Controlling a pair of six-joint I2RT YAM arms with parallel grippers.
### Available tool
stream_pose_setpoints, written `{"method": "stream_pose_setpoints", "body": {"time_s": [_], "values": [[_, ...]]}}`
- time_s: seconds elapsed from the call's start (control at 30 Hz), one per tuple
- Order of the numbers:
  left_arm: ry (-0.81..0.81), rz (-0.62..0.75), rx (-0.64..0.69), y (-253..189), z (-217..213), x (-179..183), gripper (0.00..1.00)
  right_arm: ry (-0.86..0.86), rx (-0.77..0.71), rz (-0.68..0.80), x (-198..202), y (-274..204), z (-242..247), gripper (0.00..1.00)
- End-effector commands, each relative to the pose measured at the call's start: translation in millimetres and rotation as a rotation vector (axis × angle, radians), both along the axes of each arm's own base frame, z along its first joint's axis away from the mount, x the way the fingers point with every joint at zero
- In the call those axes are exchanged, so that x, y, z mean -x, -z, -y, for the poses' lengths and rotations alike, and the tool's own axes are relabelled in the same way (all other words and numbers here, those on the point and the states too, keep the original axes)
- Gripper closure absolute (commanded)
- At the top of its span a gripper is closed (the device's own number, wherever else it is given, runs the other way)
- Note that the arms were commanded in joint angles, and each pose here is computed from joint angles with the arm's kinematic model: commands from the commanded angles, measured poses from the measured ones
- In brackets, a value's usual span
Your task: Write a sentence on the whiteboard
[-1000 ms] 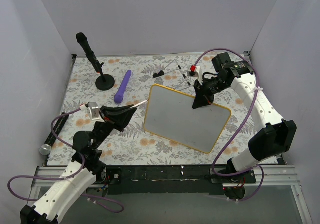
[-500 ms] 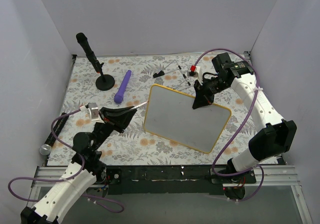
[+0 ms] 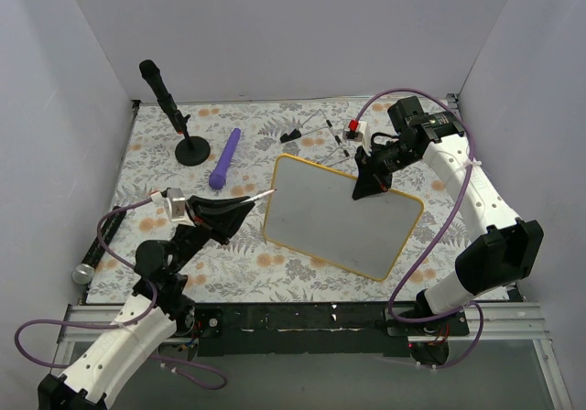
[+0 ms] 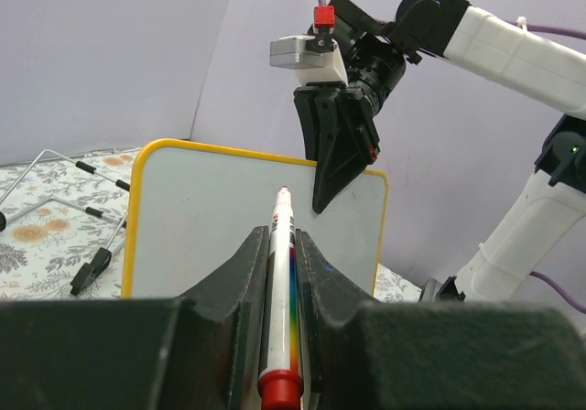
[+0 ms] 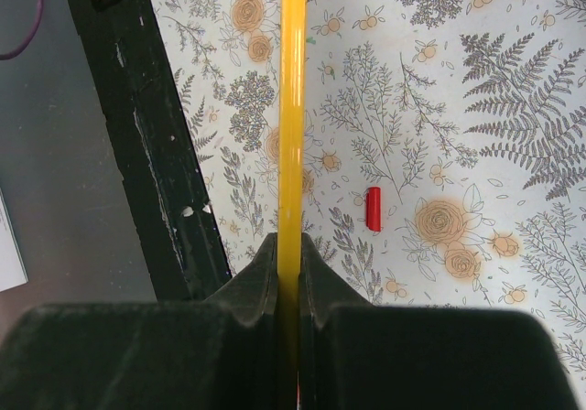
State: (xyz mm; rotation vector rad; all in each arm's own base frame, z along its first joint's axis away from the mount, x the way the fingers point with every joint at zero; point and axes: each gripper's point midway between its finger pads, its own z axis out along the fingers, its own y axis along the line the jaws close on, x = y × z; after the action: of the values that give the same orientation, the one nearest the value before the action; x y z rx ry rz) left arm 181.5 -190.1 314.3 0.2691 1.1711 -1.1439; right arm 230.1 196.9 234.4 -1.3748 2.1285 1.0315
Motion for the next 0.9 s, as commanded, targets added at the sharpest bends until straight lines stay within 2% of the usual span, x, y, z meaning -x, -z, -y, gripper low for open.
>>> {"method": "stream_pose_setpoints", "body": {"time_s": [0.0,0.6,0.87], "values": [[0.035,0.070,-0.039,-1.1,7.1,4.7,1.00,-0.055,-0.121,0.114,-3.0,-32.5,-14.4,0.99],[0.063,0.105,-0.028,-13.7,13.8,2.4,1.00,-0.061,-0.141,0.116,1.7,-35.1,-15.3,0.99],[0.023,0.102,-0.021,-20.1,9.9,-2.4,1.00,-0.051,-0.151,0.120,3.5,-37.0,-15.7,0.99]]}}
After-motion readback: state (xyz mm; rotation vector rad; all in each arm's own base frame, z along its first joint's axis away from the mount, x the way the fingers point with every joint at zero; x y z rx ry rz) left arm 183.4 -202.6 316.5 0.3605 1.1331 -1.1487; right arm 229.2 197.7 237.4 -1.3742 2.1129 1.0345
